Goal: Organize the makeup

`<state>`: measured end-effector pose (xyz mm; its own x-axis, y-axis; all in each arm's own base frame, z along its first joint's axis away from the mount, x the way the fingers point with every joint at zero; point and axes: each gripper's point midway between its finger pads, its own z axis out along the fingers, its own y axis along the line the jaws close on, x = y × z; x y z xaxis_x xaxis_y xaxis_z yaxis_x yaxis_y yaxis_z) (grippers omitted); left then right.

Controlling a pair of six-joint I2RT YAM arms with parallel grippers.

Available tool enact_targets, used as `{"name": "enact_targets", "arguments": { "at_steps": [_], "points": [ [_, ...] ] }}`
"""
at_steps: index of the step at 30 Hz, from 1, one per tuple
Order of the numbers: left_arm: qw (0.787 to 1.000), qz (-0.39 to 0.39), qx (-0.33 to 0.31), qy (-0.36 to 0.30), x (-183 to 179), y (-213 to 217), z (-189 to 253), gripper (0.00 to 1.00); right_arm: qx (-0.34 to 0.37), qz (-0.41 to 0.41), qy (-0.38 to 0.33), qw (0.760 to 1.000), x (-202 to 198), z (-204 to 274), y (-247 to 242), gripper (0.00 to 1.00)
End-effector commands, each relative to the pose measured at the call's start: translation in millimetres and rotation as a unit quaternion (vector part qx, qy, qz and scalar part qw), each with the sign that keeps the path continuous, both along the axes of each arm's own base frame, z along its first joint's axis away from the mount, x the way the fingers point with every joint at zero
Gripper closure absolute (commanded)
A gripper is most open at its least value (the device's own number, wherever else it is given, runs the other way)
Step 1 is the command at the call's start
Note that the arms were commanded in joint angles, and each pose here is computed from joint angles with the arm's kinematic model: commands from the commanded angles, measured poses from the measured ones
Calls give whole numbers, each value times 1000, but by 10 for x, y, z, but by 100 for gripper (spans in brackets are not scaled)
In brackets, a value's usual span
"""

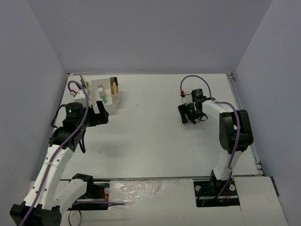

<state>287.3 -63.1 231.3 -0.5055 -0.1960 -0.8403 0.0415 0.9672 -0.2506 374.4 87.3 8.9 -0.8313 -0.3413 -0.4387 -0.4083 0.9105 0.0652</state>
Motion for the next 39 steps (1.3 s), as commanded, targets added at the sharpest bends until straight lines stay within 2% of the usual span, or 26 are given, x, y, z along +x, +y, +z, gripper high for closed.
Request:
{"name": "enact_targets", "arguments": {
  "at_steps": [1,10,16,19,21,25,28,33,39],
  "points": [
    [999,4,-13,-38,100,-5,228,3,-5,-4,33,999,-257,-13,91,36],
    [998,-13,-35,-41,129,-101,253,3,-22,-24,24,999,-346,15,150,71],
    [991,-53,-122,-29,88,-408,291,3,19,4,-29,999,-336,282,591,99],
    [983,-70,-168,-26,33,-582,355,3,67,31,-83,994,-339,557,987,100],
    [980,-77,-181,-29,-9,-665,402,3,108,52,-139,983,-365,903,1301,100],
    [975,-90,-198,-42,-70,-838,521,3,195,100,-232,948,-559,1507,1942,100],
    [971,-111,-205,-50,-145,-1030,615,3,262,127,-289,912,-814,1934,2339,100],
    [969,-122,-205,-59,-219,-1225,682,7,339,157,-327,868,-1136,2310,2716,100],
    [968,-132,-203,-70,-265,-1390,716,14,373,174,-342,845,-1327,2468,2917,100]
  ]
}}
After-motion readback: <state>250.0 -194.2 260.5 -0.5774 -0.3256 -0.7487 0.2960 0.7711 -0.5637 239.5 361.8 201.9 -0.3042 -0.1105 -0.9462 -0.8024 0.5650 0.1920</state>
